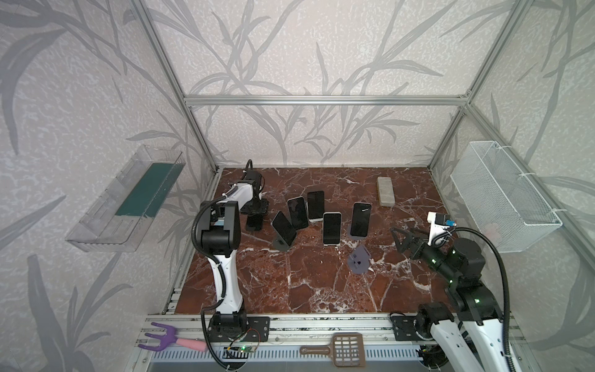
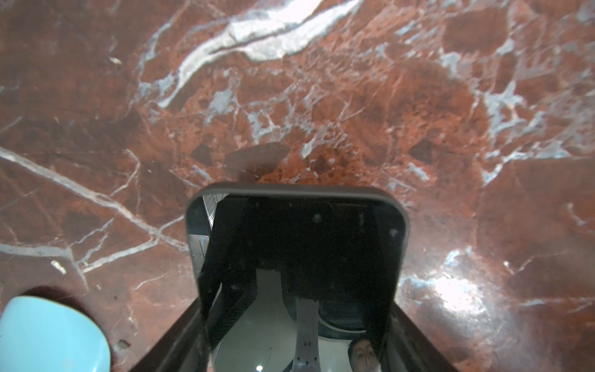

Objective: Remove the phone from the phone stand
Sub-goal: Place the phone at the top-left of the table.

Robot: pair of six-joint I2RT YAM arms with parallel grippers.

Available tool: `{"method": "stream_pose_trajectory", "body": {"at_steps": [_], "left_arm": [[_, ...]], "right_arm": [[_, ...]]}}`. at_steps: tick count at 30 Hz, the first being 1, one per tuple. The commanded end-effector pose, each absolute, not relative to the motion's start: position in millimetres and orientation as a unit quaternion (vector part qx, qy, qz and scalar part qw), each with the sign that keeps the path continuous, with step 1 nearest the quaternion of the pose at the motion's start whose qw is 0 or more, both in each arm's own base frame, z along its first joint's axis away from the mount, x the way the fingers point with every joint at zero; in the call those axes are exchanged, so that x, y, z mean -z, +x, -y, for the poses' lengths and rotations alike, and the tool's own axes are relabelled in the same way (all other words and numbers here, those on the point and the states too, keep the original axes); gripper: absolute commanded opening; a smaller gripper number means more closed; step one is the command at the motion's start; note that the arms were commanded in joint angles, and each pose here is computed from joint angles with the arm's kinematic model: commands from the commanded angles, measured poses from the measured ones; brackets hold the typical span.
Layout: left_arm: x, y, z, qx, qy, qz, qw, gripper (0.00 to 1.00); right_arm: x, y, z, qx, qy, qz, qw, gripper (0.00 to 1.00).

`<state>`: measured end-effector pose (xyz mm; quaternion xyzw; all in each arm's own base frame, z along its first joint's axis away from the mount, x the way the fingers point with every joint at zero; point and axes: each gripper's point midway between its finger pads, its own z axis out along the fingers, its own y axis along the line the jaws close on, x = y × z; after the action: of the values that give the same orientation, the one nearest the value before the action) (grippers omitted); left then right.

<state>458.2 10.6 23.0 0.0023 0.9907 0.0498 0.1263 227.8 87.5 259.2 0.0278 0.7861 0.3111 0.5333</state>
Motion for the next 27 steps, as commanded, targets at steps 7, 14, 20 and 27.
{"method": "stream_pose_trajectory", "body": {"at_steps": [7,14,20,27], "left_arm": [[-23.5,451.0,-10.4,-0.057,-0.003,-0.992,0.109,0.71],[-26.7,451.5,-4.1,-0.04,0.0,-0.992,0.119,0.73],[-26.3,450.7,-3.3,-0.04,0.003,-0.993,0.115,0.73],[-26.8,449.6,-4.6,-0.044,0.006,-0.993,0.112,0.74]], "right_arm": [[-269.8,218.3,-90.0,-0.321,0.021,-0.78,0.536,0.99],[-271.1,209.8,-89.7,-0.32,0.018,-0.783,0.533,0.99],[-268.3,204.6,-88.3,-0.316,0.017,-0.783,0.535,0.99],[-269.0,205.9,-88.2,-0.315,0.015,-0.782,0.538,0.99]]}}
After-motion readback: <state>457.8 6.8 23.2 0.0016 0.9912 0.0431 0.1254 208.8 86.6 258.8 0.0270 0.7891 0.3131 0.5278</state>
